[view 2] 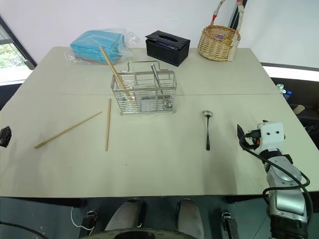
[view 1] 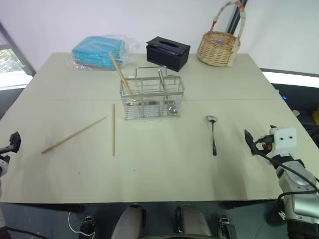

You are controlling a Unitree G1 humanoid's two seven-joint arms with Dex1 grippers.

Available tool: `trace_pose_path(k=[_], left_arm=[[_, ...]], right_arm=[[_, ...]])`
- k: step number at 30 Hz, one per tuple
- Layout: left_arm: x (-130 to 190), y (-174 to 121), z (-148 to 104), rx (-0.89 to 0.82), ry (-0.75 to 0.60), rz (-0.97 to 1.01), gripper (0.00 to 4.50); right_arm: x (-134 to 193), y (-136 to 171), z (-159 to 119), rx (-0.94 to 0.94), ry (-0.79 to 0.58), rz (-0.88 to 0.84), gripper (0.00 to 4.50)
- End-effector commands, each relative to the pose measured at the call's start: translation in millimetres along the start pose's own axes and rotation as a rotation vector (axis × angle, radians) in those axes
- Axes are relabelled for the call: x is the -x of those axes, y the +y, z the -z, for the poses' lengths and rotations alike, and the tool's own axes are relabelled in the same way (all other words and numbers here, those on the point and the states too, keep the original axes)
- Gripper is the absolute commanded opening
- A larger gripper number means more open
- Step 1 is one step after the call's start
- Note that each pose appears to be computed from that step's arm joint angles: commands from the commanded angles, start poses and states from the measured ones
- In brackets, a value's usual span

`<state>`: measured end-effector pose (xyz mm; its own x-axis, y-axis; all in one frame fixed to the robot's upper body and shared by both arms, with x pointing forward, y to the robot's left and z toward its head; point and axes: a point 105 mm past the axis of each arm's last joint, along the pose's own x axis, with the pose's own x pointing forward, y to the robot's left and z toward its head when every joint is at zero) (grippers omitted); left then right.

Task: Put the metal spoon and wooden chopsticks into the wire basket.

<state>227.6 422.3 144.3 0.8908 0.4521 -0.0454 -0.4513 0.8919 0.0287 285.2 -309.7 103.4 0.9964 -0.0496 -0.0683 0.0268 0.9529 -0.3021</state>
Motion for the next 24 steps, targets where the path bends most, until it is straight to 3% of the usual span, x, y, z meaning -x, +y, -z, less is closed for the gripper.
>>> trace_pose_path(k=[1, 17, 19, 24], left_arm=[[-1, -4, -23, -0.042, -0.067, 0.015, 4.48], [-14, -23, -47, -0.06, -0.113, 0.106, 4.48], [-17, -39, -56, -0.029, -0.131, 0.172, 4.48], [2, -111, -86, -0.012, -0.162, 0.546, 4.48]], right_arm=[[0, -8, -13, 0.022, -0.048, 0.024, 4.5], [-4, -6, -30, 0.053, -0.072, 0.014, 4.5], [-6, -9, -35, 0.046, -0.076, 0.019, 4.5], [-18, -12, -54, 0.063, -0.054, -0.003, 4.5]])
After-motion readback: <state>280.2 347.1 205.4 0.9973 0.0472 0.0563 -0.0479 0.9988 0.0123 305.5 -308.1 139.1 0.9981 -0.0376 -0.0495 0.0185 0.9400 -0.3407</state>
